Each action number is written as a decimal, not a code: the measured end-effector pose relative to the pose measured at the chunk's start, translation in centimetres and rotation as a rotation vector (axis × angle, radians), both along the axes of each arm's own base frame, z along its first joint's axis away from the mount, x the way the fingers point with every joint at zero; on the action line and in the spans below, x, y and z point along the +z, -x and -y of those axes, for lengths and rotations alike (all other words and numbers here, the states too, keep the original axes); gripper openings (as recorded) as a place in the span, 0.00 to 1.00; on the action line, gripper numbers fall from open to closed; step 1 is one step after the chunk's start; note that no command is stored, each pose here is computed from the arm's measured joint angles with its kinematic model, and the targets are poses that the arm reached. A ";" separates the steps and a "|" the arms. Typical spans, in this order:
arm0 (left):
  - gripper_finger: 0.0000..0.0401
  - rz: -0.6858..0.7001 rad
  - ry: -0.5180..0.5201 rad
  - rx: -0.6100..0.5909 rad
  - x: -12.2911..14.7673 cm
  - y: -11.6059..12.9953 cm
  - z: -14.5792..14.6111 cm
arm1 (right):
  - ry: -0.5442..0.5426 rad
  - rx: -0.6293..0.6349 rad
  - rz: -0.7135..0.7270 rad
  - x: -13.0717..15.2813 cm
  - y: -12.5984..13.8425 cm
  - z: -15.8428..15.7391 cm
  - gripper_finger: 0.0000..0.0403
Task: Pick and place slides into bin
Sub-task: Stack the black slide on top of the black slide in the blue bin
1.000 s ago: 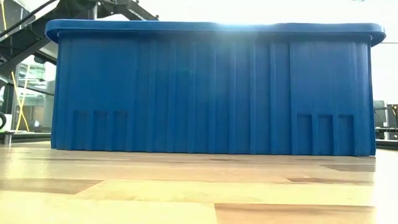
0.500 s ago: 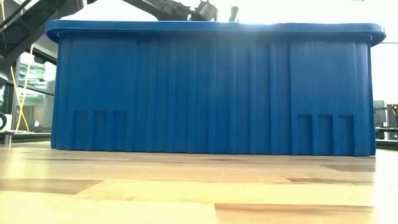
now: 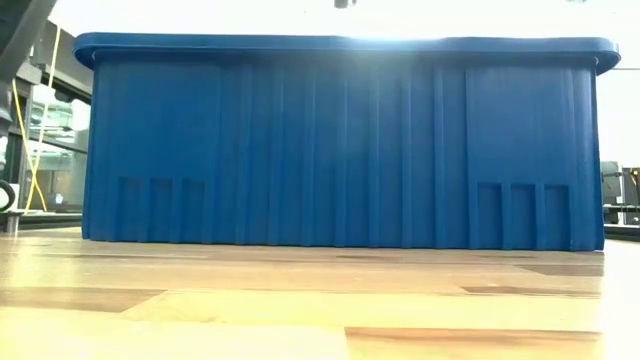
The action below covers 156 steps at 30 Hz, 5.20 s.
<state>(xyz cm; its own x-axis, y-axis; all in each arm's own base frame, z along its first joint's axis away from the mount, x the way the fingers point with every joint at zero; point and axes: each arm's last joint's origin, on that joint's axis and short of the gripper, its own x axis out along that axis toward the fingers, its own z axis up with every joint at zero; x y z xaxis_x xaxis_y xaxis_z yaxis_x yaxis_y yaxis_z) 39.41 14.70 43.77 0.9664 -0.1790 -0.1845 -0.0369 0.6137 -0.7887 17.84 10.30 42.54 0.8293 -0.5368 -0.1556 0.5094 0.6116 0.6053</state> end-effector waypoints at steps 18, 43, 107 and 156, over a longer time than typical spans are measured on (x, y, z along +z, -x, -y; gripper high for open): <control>0.06 -0.111 -0.259 0.411 5.0 15.4 11.2 | 0.000 0.007 -0.062 -0.5 -0.6 1.1 0.39; 0.06 0.386 -0.264 0.218 -2.9 31.4 14.6 | -0.503 0.474 -0.167 -5.3 -5.3 -7.9 0.38; 0.06 0.131 0.016 -0.202 -13.9 34.1 15.8 | -0.182 0.087 0.328 -6.2 -7.5 -17.2 0.38; 0.06 -0.109 -0.024 0.073 -11.2 24.7 32.7 | 0.189 0.058 0.077 -1.4 -1.5 -15.3 0.38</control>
<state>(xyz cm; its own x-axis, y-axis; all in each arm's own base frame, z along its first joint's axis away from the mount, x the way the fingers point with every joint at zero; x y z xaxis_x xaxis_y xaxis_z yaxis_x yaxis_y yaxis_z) 14.68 -18.01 32.60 0.9507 -0.1036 -0.2923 -0.1664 0.6250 -0.7627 19.33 25.59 41.13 0.8653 -0.5012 0.0079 0.4268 0.7450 0.5127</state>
